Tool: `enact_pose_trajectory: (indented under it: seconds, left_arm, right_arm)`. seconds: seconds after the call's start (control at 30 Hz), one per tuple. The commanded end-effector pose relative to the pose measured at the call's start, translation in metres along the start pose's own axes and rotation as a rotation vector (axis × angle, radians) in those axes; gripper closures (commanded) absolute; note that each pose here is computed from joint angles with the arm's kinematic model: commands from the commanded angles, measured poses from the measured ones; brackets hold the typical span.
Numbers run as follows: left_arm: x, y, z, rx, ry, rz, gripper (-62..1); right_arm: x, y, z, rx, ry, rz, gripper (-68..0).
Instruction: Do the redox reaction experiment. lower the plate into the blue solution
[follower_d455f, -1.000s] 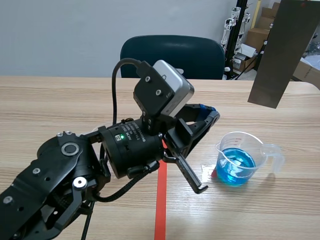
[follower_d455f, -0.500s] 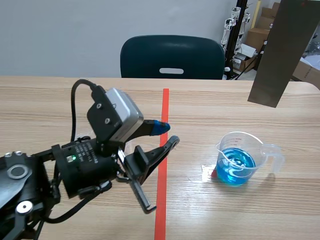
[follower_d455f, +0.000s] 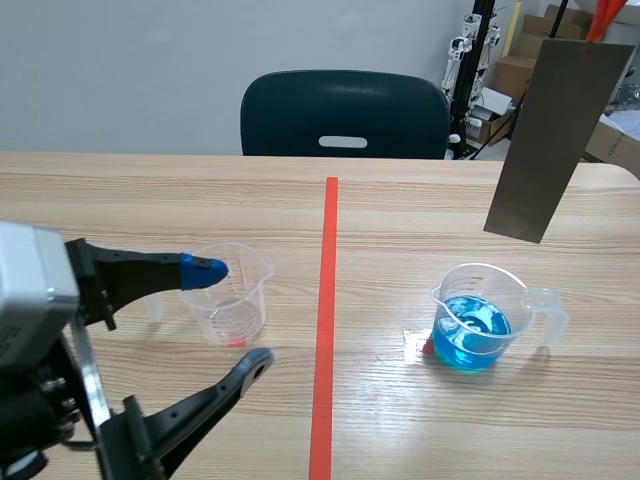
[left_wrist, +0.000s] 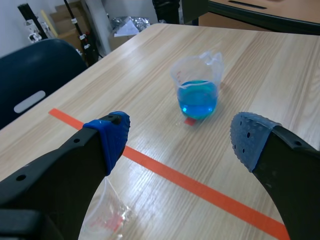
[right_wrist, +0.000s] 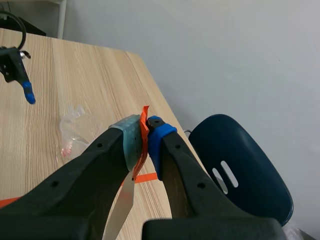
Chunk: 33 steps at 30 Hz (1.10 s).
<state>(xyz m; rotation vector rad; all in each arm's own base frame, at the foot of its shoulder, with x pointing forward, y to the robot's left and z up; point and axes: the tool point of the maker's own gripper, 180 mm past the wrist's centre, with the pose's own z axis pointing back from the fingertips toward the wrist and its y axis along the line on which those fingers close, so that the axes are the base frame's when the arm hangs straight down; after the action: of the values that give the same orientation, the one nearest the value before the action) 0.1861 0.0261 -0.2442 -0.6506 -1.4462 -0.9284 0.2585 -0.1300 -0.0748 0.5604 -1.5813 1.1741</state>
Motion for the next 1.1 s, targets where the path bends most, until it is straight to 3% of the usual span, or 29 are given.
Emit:
enact_pose_trajectory:
  seconds: [0.0,0.23,0.37,0.67,1.07]
  left_arm:
    - [0.006,0.001,0.006,0.008,-0.023,0.006,-44.0]
    - [0.006,-0.009,0.041,-0.031,-0.021,0.024,-51.0]
    - [0.009,-0.015,0.057,-0.055,-0.024,0.038,-51.3]
    - [0.032,0.002,0.094,0.020,-0.101,0.105,-58.8]
    - [0.050,0.008,0.122,0.053,-0.141,0.094,-58.8]
  right_arm:
    - [0.011,-0.001,0.000,-0.004,-0.051,0.004,-0.2]
    - [0.006,0.001,0.002,-0.019,-0.047,0.016,-0.2]
    - [0.006,0.001,0.002,-0.020,-0.051,0.015,-0.2]
    - [-0.002,0.009,0.000,0.000,-0.040,-0.001,-0.2]
    - [-0.008,0.008,-0.001,-0.033,-0.046,-0.010,-0.2]
